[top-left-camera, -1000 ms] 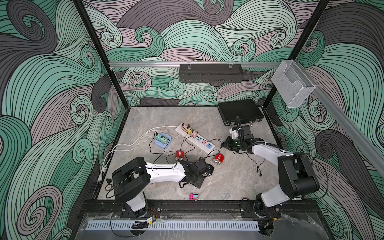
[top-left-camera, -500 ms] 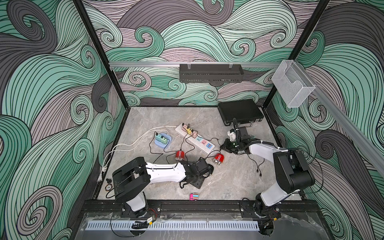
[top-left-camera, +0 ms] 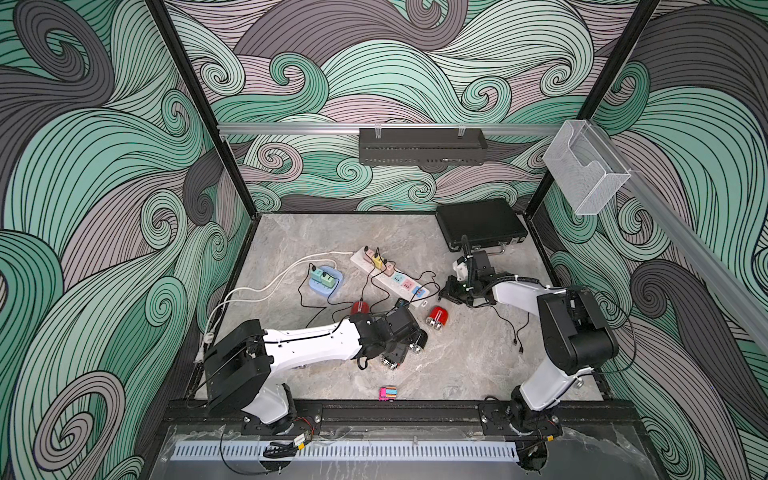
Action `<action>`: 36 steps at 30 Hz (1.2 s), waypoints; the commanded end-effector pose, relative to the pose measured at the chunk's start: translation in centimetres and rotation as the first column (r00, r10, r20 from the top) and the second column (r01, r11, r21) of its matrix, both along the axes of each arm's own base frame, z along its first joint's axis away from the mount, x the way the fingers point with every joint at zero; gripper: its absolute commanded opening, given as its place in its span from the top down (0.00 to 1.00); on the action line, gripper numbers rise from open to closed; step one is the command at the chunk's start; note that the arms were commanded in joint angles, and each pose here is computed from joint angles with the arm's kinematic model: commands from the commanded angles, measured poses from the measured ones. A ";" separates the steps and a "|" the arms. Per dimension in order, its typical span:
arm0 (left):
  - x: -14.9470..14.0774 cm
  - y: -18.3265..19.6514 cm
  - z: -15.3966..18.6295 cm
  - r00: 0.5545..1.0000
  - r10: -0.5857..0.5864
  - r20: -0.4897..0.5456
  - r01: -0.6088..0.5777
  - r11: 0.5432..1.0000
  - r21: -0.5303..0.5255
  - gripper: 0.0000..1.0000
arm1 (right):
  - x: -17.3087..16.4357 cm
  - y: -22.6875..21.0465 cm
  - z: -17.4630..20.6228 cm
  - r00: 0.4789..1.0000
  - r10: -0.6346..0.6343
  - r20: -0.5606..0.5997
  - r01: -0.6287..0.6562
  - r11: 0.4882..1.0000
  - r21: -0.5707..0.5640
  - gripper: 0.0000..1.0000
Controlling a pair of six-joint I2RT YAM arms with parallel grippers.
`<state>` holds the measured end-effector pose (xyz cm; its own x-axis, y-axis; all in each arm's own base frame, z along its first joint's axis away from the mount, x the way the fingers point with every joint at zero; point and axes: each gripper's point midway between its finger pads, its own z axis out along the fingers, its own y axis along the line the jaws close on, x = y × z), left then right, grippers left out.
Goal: Unplug the electric shaver
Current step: Place the electric shaver at the center of the board, then place the charging cable at the center of the board.
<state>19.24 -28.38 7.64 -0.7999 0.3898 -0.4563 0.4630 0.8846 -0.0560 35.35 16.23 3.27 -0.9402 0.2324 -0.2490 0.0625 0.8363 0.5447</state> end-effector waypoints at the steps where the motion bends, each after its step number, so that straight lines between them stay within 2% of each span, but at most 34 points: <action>1: 2.3 0.7 2.1 0.996 0.060 0.060 -0.059 0.998 -0.025 0.31 | 1.0 0.4 0.0 1.000 0.005 0.011 -0.005 1.000 -0.006 0.90; 13: 7.0 3.2 2.2 0.979 0.196 0.058 -0.193 0.980 -0.054 0.31 | 1.7 1.9 -1.0 0.999 0.032 -0.015 -0.032 0.999 0.002 0.85; 21: 9.2 3.4 2.4 0.973 0.223 0.064 -0.220 0.974 -0.061 0.31 | 1.5 1.4 1.7 0.998 0.054 0.033 -0.053 0.998 -0.030 0.72; 26: 11.0 3.5 2.8 0.965 0.257 0.056 -0.251 0.964 -0.092 0.31 | 1.5 0.5 3.6 0.995 0.059 0.078 -0.052 0.995 -0.090 0.62; 36: 14.0 3.3 3.3 0.944 0.331 -0.007 -0.327 0.927 -0.183 0.34 | 1.8 0.7 6.8 0.980 0.097 0.171 -0.075 0.989 -0.131 0.59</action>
<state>32.17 -24.42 10.24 -0.8542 0.0553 -0.5169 0.1652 0.9717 -0.1689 36.92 16.70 8.55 -0.9097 0.1445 -0.3894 -0.0582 0.8839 0.4641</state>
